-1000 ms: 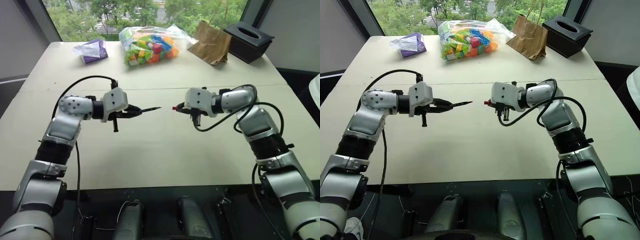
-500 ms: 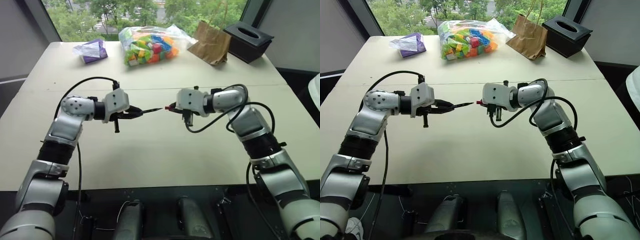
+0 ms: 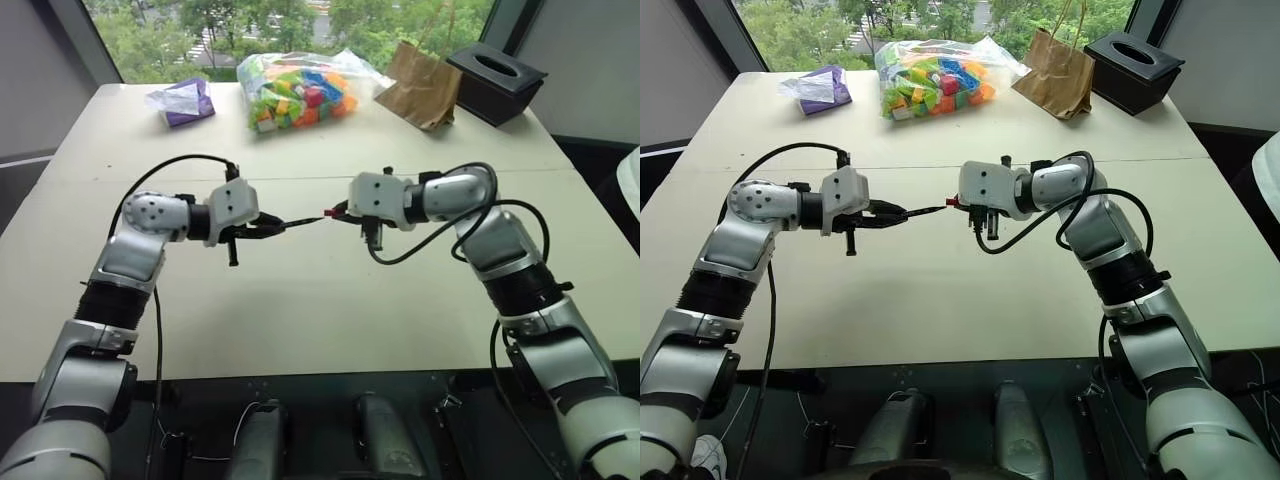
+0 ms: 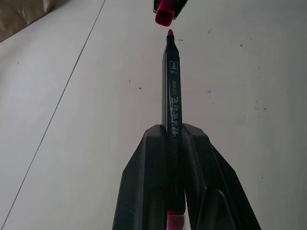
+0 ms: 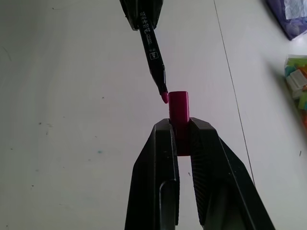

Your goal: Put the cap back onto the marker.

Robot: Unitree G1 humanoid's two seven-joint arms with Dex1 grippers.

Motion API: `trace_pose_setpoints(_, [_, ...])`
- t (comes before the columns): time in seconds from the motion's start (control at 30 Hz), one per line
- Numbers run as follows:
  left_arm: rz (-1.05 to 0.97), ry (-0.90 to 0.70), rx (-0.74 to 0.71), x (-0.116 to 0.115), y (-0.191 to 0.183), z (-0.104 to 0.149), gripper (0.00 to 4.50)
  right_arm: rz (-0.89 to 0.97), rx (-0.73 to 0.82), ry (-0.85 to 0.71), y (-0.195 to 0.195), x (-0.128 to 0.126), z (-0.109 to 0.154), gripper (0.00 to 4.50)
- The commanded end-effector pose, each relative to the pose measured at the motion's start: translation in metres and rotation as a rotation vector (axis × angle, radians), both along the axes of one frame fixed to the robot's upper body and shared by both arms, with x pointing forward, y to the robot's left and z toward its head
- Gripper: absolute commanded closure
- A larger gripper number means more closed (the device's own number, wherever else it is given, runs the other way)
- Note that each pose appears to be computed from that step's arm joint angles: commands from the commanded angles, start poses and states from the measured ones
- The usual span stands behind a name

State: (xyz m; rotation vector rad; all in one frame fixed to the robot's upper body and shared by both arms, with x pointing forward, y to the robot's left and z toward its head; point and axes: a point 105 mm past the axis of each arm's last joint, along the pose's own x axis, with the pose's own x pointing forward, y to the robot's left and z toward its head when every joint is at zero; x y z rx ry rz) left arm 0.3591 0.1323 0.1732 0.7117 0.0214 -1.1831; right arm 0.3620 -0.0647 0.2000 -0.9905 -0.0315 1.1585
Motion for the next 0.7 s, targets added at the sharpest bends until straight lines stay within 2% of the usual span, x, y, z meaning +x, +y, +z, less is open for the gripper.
trace_pose_setpoints(0.03, [-0.018, -0.068, -0.007, 0.002, -0.004, 0.020, 4.47, 0.040, 0.009, -0.035, 0.007, -0.007, 0.010, 4.47])
trace_pose_setpoints(0.7, [-0.026, -0.060, 0.013, -0.001, -0.002, 0.020, 4.47, -0.014, -0.059, -0.087, -0.007, 0.008, 0.005, 4.47])
